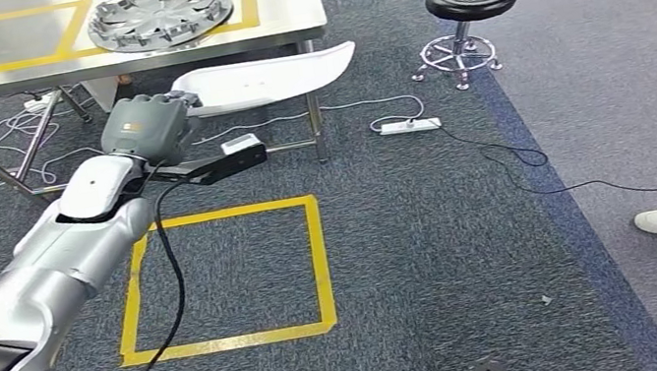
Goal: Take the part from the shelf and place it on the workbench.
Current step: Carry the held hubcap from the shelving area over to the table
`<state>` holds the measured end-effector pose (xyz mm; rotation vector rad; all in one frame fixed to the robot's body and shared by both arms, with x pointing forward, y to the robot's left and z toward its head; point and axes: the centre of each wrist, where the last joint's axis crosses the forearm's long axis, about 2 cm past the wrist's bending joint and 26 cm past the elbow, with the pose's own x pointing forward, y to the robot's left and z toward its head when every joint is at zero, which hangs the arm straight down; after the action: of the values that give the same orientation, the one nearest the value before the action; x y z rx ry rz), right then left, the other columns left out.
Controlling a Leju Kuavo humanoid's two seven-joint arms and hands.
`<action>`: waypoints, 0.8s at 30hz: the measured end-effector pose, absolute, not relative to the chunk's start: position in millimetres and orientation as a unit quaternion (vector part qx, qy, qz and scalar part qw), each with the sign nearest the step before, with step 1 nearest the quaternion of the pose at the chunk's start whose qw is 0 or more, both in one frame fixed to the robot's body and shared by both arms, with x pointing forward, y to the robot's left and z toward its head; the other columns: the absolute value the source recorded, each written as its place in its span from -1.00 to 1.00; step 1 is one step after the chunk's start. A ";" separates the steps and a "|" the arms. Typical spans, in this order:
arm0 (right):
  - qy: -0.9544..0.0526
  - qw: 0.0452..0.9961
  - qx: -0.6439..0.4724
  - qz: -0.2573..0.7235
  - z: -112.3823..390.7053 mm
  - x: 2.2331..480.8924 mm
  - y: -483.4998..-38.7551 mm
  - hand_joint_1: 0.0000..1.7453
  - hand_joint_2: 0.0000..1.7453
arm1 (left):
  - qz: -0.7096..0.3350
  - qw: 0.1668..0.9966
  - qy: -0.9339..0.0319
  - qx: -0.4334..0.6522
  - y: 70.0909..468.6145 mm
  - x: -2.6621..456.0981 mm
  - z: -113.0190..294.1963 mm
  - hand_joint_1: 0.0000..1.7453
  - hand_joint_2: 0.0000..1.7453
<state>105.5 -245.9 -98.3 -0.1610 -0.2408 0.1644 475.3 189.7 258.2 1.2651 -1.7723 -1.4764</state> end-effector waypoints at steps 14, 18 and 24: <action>-0.117 0.987 -0.079 0.082 -100.2 97.2 -245.9 -1.00 1.00 | -0.545 0.265 -0.648 0.462 199.6 472.6 245.0 1.00 1.00; -0.116 0.987 -0.079 0.083 -100.3 96.8 -245.9 -1.00 1.00 | -0.546 0.267 -0.650 0.457 200.2 471.5 241.8 1.00 1.00; -0.116 0.986 -0.080 0.084 -100.2 97.1 -245.9 -1.00 1.00 | -0.546 0.268 -0.651 0.455 200.7 471.2 240.7 1.00 1.00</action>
<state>97.1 -245.9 -100.2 -0.1601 -0.2334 0.1694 471.2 200.7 240.7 1.2262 -1.7551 -1.4720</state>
